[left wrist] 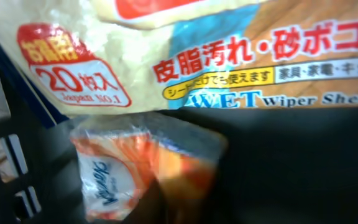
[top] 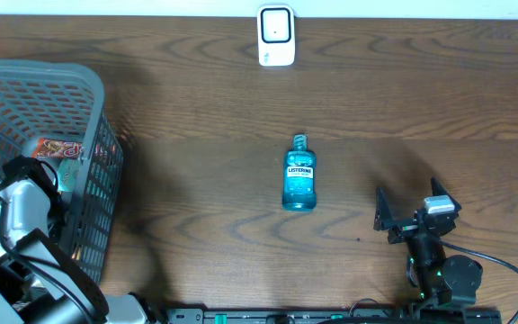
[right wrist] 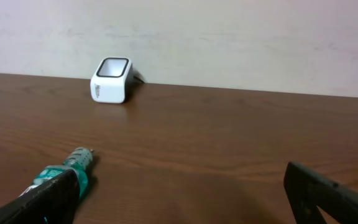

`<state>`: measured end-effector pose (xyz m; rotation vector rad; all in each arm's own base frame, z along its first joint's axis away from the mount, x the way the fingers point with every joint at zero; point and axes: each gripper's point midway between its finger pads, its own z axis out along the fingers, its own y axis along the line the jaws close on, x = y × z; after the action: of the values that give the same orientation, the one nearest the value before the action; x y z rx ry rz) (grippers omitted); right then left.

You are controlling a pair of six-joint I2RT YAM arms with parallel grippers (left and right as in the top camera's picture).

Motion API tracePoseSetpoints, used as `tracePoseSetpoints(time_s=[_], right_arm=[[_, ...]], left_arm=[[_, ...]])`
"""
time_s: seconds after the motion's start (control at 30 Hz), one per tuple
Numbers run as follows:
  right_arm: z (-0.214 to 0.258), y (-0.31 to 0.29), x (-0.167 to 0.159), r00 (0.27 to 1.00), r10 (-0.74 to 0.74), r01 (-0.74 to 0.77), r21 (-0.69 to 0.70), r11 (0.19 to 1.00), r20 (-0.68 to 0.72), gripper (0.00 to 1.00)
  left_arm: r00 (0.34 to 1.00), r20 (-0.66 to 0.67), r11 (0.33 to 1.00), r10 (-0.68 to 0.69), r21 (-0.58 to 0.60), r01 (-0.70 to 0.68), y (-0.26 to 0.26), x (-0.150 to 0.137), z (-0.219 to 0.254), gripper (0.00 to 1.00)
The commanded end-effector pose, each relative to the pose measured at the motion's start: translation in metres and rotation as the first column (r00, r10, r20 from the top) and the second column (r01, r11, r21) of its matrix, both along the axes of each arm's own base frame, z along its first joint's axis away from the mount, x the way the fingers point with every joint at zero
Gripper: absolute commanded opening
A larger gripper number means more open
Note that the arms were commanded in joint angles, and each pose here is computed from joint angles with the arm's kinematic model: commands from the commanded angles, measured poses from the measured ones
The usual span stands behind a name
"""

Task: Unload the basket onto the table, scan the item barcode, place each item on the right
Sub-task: 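Move the left gripper back into the basket toward the small orange pack, then grasp the small orange pack and place it left of the bottle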

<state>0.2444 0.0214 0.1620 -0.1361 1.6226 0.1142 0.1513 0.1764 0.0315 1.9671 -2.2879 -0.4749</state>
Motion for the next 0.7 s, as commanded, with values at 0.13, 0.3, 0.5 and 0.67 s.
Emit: tracePoseSetpoints(time_s=[0.13, 0.3, 0.5, 0.67], right_arm=[[-0.001, 0.001, 0.0, 1.0, 0.003, -0.003, -0.001, 1.0, 0.001, 0.99], [-0.001, 0.001, 0.0, 1.0, 0.003, -0.003, -0.001, 1.0, 0.001, 0.99], [-0.001, 0.001, 0.0, 1.0, 0.003, -0.003, -0.001, 1.0, 0.001, 0.99], [-0.001, 0.001, 0.0, 1.0, 0.003, -0.003, -0.001, 1.0, 0.001, 0.99]], left_arm=[[0.997, 0.048, 0.998, -0.057, 0.026, 0.055, 0.019, 0.024, 0.054, 0.07], [0.949, 0.302, 0.994, -0.094, 0.086, 0.071, 0.024, 0.066, 0.154, 0.07], [0.625, 0.728, 0.958, -0.282, 0.247, 0.145, -0.012, 0.108, 0.296, 0.07], [0.197, 0.801, 0.804, -0.565, 0.481, 0.349, -0.1, 0.121, 0.384, 0.07]])
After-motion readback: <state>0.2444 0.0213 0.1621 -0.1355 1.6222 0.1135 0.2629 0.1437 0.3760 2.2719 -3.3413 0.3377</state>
